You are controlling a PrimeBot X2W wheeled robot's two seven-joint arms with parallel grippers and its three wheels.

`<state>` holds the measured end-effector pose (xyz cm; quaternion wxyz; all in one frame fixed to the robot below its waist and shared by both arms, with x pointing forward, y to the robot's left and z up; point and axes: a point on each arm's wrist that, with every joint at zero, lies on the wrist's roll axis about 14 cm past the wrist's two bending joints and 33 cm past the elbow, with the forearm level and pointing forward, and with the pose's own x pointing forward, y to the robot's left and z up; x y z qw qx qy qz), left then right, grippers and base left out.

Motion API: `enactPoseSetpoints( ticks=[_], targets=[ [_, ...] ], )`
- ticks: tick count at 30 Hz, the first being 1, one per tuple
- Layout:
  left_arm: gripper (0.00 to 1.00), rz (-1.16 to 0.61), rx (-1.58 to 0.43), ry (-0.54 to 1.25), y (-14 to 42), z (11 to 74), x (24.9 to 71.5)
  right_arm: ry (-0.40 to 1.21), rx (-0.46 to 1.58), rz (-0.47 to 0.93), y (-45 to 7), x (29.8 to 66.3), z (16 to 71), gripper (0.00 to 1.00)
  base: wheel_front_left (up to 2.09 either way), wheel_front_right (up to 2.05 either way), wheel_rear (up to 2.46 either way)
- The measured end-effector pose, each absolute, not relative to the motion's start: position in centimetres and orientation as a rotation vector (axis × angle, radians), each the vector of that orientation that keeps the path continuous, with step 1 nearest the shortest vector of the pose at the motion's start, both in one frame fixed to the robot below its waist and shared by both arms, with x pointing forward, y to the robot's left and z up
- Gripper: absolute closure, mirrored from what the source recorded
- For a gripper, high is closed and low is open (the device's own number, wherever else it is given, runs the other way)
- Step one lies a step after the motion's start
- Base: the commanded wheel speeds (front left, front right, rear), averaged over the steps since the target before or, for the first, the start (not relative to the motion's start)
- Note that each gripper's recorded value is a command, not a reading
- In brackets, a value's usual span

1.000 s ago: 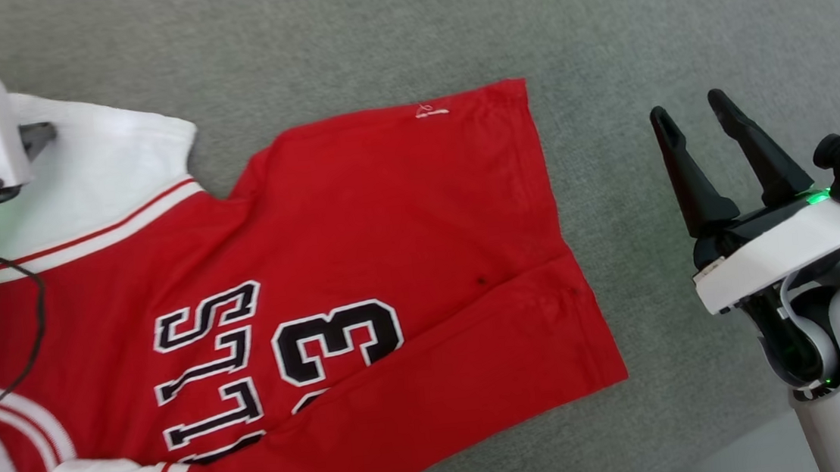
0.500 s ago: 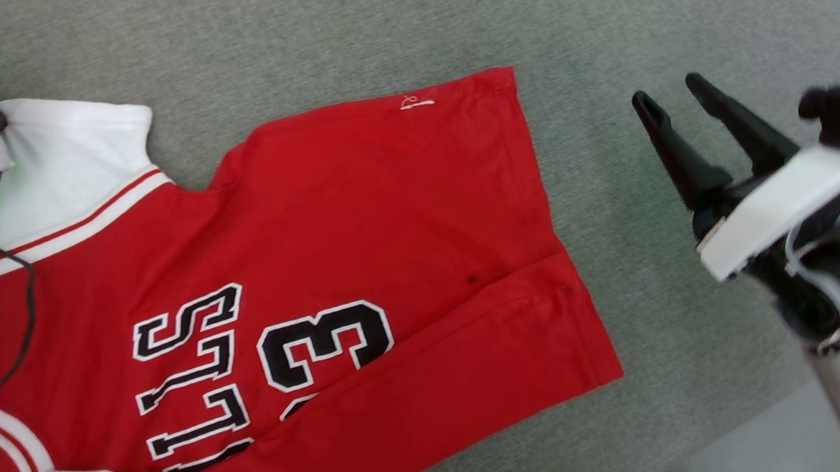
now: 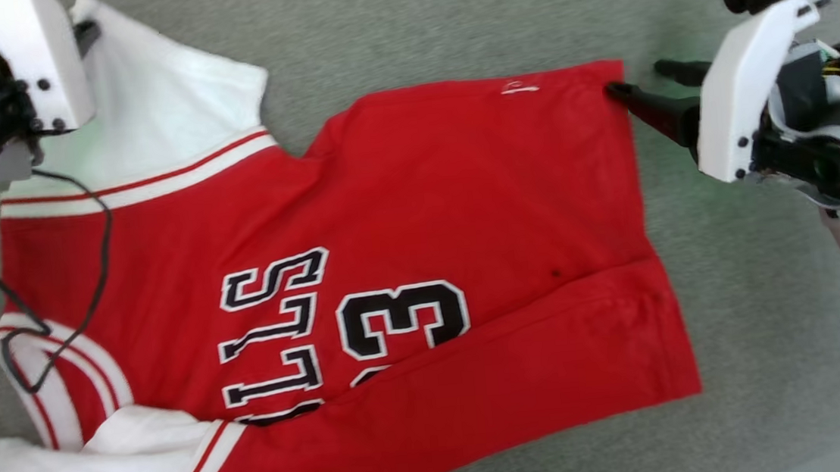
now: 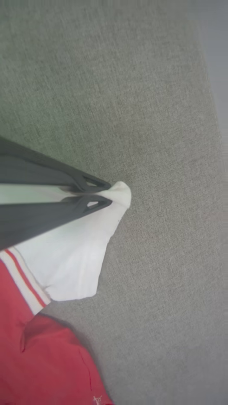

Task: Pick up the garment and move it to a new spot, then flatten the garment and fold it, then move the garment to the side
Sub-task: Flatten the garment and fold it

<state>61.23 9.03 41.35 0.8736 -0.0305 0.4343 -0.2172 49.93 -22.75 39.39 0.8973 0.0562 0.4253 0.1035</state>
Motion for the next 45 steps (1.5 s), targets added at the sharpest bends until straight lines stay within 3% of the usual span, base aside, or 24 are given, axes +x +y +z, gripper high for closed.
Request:
enactPoseSetpoints(
  ticks=[6,7,8,9,10,17,25,37,45],
  targets=[
    [1.00,-0.468,-0.051,0.869,9.5,41.6,61.1,1.036,0.124,0.262,-20.9,50.6,36.6,0.00,0.00,0.00,0.00],
    [1.00,-0.467,-0.051,0.865,9.6,41.5,61.1,1.057,0.133,0.262,-20.9,50.7,36.3,0.08,0.00,0.00,0.00],
    [1.00,-0.465,-0.050,0.862,9.8,41.5,61.1,1.074,0.138,0.260,-20.9,50.8,36.0,0.60,0.00,0.00,0.00],
    [1.00,-0.462,-0.050,0.858,9.9,41.6,61.1,1.084,0.134,0.261,-20.9,50.9,35.9,0.95,0.00,0.00,0.00],
    [1.00,-0.462,-0.051,0.853,10.0,41.6,61.0,1.088,0.134,0.260,-20.9,51.0,35.8,1.00,0.00,0.00,0.00],
    [1.00,-0.446,-0.083,0.787,10.8,42.9,60.5,1.043,0.093,0.263,-20.8,51.7,37.2,1.00,0.00,0.00,0.00],
    [1.00,-0.380,-0.191,0.617,13.7,47.1,58.0,0.847,0.036,0.263,-21.6,51.9,42.8,1.00,0.00,0.00,0.00],
    [1.00,-0.195,-0.376,0.609,19.9,45.9,44.9,0.795,0.120,0.259,-21.2,43.9,43.5,1.00,0.00,0.00,0.00],
    [1.00,-0.104,-0.526,0.770,20.1,40.4,36.4,0.842,0.214,0.224,-20.3,39.0,39.9,1.00,0.00,0.00,0.00]
  ],
)
